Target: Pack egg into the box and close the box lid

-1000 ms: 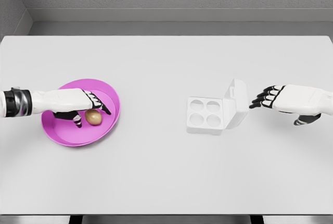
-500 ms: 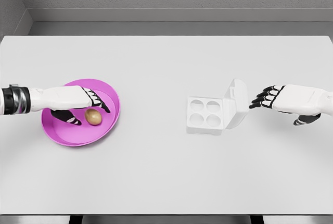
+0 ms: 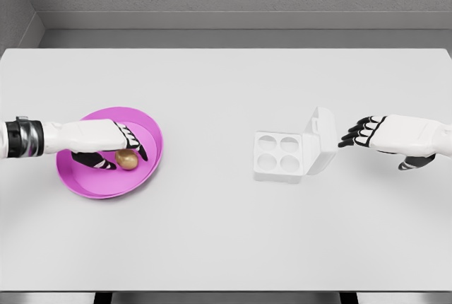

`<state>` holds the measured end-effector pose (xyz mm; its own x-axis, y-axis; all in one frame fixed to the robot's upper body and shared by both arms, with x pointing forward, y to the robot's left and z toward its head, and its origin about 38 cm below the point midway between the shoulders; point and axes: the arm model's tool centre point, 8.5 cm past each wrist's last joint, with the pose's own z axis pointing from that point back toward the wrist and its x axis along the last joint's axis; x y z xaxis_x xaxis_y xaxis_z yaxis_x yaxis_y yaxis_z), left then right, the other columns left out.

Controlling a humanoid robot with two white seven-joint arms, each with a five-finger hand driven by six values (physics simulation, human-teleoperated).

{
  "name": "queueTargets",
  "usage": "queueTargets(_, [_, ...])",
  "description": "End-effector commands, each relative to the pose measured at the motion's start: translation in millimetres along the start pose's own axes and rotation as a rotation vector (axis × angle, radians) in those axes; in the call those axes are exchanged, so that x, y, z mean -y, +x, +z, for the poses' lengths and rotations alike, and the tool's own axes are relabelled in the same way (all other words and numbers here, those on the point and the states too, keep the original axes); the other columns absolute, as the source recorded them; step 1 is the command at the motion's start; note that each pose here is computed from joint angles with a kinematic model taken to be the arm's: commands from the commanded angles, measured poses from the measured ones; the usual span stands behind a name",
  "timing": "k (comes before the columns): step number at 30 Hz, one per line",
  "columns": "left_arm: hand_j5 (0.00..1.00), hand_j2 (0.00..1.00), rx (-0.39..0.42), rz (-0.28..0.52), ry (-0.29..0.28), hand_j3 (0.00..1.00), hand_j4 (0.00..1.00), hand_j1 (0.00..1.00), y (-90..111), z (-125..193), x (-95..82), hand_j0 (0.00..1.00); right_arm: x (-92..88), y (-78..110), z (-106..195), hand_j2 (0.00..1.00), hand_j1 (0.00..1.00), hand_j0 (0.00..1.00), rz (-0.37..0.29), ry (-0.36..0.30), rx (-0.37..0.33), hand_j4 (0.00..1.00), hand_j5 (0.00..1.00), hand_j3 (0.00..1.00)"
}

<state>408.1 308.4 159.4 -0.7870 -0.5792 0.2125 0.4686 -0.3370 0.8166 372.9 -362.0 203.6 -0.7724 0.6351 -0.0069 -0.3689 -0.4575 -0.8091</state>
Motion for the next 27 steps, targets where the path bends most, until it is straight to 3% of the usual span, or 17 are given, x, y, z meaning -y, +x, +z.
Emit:
queueTargets(1, [0.72, 0.72, 0.0, 0.005, 0.003, 0.72, 0.72, 0.72, -0.1, 0.3, -0.3, 0.72, 0.4, -0.1, 0.4, 1.0, 1.0, 1.0, -0.003, -0.002, 0.0, 1.0, 1.0, 1.0])
queueTargets(7, [0.67, 0.67, 0.005, 0.006, -0.004, 0.67, 0.67, 0.67, 1.3, -1.4, 2.0, 0.67, 0.4, -0.1, 0.4, 1.0, 1.0, 1.0, -0.003, -0.002, 0.0, 1.0, 1.0, 1.0])
queueTargets(19, [0.67, 0.67, 0.012, 0.008, -0.015, 0.67, 0.67, 0.67, 2.8, -4.1, 5.1, 0.67, 0.1, 0.4, -0.3, 1.0, 1.0, 1.0, -0.004, -0.002, 0.002, 1.0, 1.0, 1.0])
queueTargets(27, [0.48, 0.48, 0.018, 0.01, -0.036, 0.48, 0.48, 0.48, 4.0, -6.2, 7.7, 0.48, -1.3, 1.3, -1.5, 1.0, 1.0, 1.0, -0.006, 0.002, 0.006, 1.0, 1.0, 1.0])
